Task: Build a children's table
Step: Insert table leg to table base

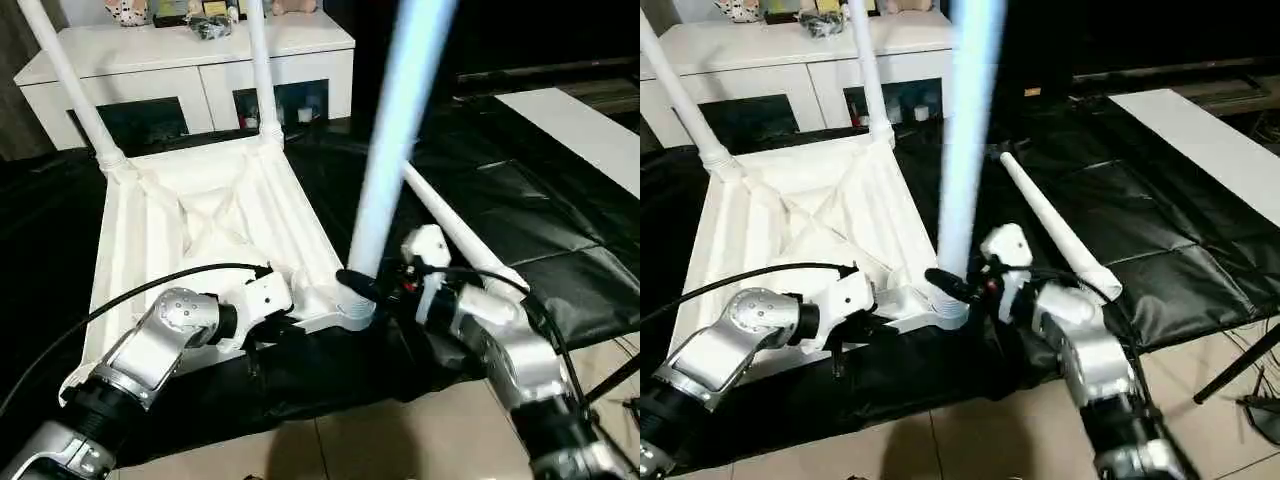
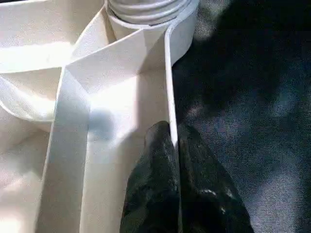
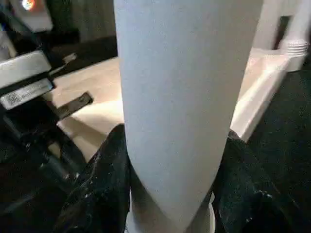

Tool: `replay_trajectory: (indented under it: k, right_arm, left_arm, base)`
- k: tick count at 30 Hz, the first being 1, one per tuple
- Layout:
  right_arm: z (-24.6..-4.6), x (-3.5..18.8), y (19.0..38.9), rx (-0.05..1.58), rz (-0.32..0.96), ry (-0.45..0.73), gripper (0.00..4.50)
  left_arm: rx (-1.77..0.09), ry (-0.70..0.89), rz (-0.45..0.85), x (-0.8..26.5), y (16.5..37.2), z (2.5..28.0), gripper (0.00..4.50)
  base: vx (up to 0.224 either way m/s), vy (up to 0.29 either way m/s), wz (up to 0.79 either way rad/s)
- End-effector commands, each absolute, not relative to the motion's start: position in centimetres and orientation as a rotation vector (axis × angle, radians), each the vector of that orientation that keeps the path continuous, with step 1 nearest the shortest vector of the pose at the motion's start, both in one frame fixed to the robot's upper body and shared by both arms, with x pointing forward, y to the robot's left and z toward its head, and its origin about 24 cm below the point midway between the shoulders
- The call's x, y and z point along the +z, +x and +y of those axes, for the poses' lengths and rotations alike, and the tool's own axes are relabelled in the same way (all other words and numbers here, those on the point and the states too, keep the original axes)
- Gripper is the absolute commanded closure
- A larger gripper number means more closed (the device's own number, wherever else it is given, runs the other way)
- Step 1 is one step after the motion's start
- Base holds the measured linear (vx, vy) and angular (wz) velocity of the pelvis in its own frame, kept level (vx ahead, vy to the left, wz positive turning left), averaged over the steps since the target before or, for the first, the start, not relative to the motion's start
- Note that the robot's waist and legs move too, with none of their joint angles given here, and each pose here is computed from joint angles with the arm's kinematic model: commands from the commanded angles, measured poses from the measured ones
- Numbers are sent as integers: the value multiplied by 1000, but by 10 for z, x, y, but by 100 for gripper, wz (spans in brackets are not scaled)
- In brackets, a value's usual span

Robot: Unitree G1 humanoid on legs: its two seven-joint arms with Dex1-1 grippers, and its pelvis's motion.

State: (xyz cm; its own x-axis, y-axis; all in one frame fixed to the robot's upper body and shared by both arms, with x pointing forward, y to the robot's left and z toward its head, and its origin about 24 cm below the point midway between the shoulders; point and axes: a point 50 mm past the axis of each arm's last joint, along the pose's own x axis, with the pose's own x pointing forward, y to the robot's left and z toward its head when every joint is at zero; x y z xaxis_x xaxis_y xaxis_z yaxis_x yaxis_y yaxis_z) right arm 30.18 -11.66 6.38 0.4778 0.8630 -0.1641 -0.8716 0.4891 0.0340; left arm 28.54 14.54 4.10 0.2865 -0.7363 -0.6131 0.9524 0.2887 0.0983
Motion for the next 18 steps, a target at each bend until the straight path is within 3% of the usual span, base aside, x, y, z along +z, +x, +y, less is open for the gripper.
replay_trajectory:
  k: [1, 7, 18]
  right_arm:
    - [-127, 26, 290, 1085, 430, -89, 265]
    - [-130, 23, 293, 1135, 496, -137, 265]
    - [-137, 23, 296, 1159, 484, -103, 265]
  left_arm:
    - [-1152, 575, 469, 58, 297, 158, 450]
    - [-1153, 584, 477, 60, 300, 161, 450]
    - [-1187, 601, 469, 66, 304, 168, 450]
  base:
    - [0, 0, 0]
    - [0, 0, 0]
    - [0, 0, 0]
